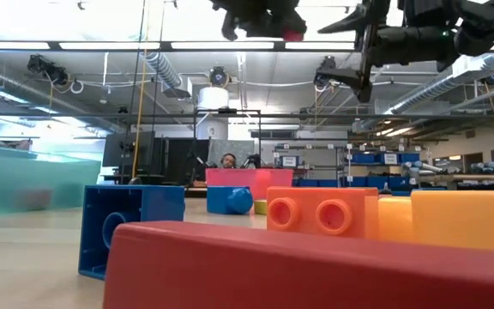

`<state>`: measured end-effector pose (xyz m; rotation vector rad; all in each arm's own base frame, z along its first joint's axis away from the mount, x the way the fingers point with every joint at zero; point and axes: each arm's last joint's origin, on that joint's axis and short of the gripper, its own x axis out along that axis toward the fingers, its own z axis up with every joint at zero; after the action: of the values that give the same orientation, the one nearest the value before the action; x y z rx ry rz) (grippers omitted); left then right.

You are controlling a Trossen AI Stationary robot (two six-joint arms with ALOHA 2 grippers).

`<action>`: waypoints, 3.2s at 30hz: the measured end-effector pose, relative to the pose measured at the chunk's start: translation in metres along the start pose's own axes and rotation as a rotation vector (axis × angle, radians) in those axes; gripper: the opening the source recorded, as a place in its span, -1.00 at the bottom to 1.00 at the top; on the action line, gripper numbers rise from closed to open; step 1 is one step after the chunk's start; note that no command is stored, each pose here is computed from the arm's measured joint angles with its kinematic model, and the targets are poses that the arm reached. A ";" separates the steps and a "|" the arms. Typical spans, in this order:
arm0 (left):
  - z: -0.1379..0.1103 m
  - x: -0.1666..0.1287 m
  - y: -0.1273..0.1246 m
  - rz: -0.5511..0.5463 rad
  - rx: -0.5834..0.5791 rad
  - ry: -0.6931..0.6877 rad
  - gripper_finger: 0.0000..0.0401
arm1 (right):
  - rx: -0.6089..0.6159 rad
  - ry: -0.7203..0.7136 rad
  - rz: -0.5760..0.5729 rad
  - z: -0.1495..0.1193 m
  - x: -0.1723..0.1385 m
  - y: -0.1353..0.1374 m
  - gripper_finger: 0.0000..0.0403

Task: Sort blocks by size
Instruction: Put the red 4 studded building block into the teal bin, then put the blue 1 studded building block into the red bin

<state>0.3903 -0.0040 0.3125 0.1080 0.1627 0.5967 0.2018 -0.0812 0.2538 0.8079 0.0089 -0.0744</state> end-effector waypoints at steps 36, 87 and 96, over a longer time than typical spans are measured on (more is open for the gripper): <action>-0.136 -0.187 0.118 0.321 -0.725 1.231 -0.21 | 0.008 0.057 -0.068 -0.003 -0.002 -0.010 0.58; -0.099 -0.139 0.220 0.295 -0.605 1.131 0.12 | 0.000 0.037 -0.089 -0.002 -0.002 -0.011 0.50; -0.135 -0.111 0.252 0.191 -0.391 1.366 0.11 | 0.008 -0.002 -0.130 -0.001 -0.003 -0.012 0.49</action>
<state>0.1367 0.1482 0.2303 -0.6972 1.3596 0.8000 0.1984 -0.0882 0.2445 0.8146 0.0591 -0.1981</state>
